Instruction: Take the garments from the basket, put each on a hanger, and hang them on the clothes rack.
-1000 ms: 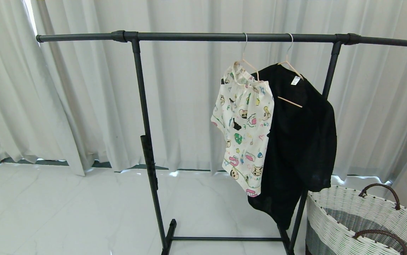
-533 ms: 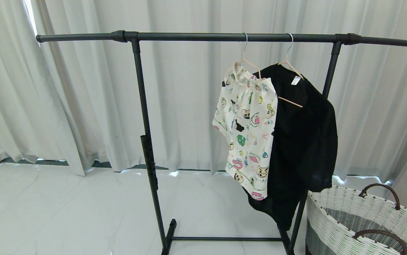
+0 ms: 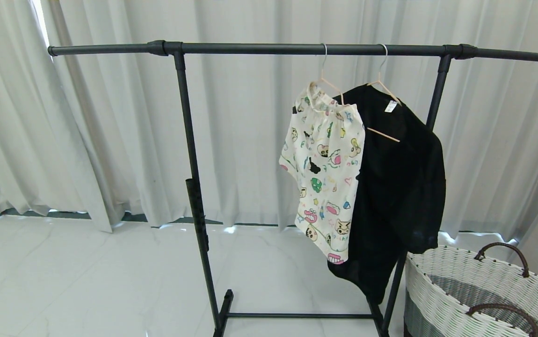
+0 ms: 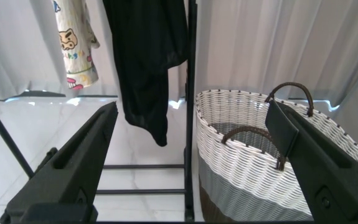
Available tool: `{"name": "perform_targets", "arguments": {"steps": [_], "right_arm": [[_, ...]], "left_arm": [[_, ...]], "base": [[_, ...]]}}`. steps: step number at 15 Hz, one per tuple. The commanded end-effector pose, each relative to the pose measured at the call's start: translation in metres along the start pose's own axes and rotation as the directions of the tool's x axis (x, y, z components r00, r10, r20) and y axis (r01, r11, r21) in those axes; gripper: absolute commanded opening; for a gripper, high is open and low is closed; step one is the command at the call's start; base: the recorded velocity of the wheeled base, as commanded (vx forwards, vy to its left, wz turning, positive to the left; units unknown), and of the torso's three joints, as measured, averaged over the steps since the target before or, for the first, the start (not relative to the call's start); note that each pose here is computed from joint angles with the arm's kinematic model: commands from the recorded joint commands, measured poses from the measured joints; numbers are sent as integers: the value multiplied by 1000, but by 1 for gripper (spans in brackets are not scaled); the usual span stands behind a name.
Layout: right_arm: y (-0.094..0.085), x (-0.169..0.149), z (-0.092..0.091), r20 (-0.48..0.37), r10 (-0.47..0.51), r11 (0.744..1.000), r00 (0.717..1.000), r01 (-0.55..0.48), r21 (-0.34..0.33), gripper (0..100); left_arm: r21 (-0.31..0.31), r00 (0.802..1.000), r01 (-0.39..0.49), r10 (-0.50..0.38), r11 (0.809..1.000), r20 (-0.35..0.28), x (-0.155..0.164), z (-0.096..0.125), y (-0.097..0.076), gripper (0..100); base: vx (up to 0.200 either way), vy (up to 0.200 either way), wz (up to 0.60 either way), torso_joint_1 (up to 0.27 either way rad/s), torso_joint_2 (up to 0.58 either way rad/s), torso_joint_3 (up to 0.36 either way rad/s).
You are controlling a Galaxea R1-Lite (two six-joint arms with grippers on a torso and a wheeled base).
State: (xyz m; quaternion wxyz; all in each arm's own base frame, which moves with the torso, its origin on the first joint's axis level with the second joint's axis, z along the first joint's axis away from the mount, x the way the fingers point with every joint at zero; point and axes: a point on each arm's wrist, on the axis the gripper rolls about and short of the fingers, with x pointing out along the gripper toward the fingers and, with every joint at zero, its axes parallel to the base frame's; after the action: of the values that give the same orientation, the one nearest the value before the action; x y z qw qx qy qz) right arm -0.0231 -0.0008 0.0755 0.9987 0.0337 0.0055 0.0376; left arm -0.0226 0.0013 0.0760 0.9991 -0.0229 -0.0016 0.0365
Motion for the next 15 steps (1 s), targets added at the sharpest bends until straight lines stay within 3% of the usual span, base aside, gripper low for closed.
{"name": "perform_targets", "arguments": {"steps": [1, 15], "right_arm": [[0, 0, 0, 1, 1, 1000, 1000, -1, 0, 100], [0, 0, 0, 1, 1, 1000, 1000, -1, 0, 100]], "left_arm": [[0, 1000, -1, 1, 1000, 2, 0, 0, 0, 100], [0, 1000, -1, 1, 1000, 2, 0, 0, 0, 100]], "base": [[0, 0, 0, 0, 0, 0], [0, 0, 0, 0, 0, 0]]}}
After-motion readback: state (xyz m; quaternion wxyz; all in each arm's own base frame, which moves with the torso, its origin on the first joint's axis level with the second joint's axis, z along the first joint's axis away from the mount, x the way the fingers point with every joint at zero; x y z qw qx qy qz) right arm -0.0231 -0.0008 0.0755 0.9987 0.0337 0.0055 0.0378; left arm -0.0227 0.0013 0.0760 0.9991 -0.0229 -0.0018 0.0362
